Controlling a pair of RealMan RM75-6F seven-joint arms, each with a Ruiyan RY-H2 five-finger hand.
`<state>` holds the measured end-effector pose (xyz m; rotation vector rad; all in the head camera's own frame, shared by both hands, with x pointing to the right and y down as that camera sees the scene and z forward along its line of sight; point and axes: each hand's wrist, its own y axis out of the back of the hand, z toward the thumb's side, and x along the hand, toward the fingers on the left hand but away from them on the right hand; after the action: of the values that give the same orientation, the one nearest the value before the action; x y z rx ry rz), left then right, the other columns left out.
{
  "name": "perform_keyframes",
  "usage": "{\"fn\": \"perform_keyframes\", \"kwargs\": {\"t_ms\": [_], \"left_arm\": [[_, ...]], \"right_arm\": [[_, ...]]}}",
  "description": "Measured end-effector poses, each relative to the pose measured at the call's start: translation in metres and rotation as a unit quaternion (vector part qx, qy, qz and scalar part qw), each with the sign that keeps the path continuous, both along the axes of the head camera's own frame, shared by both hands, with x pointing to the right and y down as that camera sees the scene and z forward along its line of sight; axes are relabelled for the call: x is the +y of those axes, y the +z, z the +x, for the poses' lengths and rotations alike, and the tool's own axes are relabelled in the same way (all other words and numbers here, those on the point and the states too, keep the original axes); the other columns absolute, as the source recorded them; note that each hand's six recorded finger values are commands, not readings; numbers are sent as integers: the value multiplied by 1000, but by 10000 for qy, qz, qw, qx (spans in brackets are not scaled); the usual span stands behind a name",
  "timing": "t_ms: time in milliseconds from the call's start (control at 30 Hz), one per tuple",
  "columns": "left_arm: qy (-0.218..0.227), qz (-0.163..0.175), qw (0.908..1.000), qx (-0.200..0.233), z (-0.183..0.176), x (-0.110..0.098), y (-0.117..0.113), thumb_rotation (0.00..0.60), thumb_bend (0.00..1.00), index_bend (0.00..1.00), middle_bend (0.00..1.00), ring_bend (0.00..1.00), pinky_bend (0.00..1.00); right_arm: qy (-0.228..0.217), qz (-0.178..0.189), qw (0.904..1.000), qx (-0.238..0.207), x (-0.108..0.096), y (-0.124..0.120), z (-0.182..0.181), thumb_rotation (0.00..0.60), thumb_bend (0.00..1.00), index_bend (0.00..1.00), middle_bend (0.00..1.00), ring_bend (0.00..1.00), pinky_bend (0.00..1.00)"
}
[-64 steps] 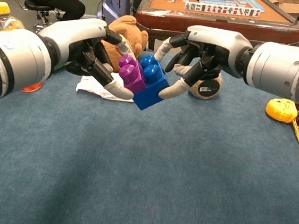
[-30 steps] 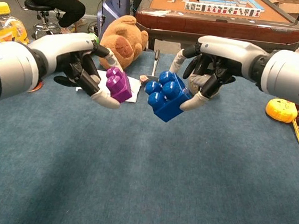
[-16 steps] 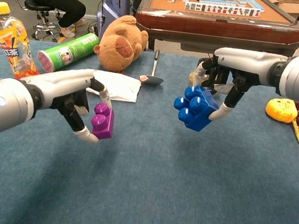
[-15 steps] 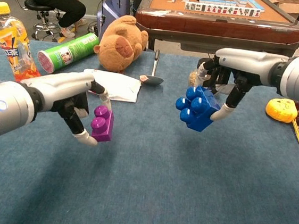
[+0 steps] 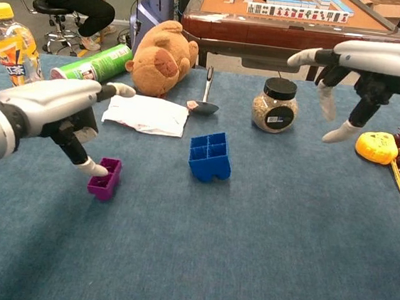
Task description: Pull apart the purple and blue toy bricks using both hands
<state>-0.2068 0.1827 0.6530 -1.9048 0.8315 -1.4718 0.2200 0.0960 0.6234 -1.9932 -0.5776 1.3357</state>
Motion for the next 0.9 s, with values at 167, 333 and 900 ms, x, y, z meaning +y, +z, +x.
{"fn": "perform_keyframes", "kwargs": {"t_ms": [167,333,900], "left_arm": [[-324,282,9991,17,-39,-7,-14,600,11,184,397,442,758],[-643,543,9964,-135,-93,-12,-31,600,10,196,263,348,639],[-1422,1133,9769,-1123,-263,52,-80,600,10,196,250,311,558]], "right_arm": [[92,323,9992,208,-7,-22,39,600,0,22,265,197,236],[346,566,9975,254,0,-38,80,600,0,37,260,194,234],[1496,940,9785,1066,72,-76,223,600,0,67,260,194,234]]}}
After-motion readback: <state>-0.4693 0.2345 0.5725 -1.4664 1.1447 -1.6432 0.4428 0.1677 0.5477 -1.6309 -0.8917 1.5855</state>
